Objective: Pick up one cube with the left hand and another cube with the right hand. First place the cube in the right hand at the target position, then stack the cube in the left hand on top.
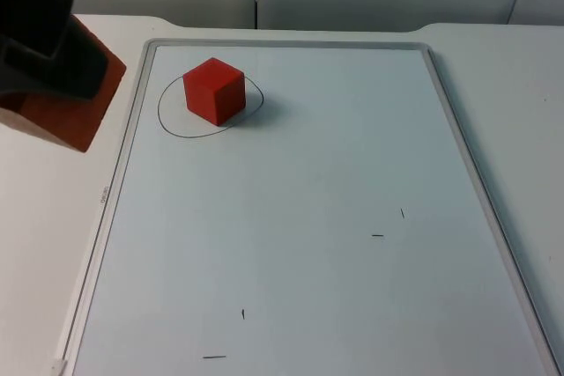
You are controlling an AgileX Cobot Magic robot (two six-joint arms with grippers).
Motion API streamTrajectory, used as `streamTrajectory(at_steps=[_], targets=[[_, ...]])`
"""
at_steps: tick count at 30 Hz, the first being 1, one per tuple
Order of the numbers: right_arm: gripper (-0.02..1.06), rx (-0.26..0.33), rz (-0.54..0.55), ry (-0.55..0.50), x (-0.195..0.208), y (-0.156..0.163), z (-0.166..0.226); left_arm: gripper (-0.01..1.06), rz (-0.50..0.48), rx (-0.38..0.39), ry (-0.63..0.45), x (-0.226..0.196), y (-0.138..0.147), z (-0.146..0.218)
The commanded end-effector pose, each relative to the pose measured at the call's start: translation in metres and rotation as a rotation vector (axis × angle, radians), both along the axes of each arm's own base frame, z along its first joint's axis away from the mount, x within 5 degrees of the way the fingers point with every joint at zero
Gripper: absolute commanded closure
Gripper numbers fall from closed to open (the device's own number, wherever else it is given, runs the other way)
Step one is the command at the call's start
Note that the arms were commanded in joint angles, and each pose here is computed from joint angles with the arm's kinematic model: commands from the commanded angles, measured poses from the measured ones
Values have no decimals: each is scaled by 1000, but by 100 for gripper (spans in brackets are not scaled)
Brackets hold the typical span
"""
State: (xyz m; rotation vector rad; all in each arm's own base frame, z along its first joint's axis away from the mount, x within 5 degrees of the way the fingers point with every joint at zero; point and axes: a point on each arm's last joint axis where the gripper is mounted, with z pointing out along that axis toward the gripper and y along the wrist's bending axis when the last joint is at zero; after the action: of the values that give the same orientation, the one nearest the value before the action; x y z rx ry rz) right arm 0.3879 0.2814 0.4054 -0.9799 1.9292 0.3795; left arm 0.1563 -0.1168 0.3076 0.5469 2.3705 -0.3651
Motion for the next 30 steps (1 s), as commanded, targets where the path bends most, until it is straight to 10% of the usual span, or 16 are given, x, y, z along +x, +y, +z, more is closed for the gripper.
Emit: streamTrajectory(at_steps=[1,13,30], targets=[[8,10,45,-20,-27,-13,35,105,-4,-11,-25,-1,0,2],[11,101,144,-133,-145,-84,150,105,-51,13,-99,2,-1,6],[13,198,166,-367,-238,-146,211,105,-69,79,-60,53,-39,-17]])
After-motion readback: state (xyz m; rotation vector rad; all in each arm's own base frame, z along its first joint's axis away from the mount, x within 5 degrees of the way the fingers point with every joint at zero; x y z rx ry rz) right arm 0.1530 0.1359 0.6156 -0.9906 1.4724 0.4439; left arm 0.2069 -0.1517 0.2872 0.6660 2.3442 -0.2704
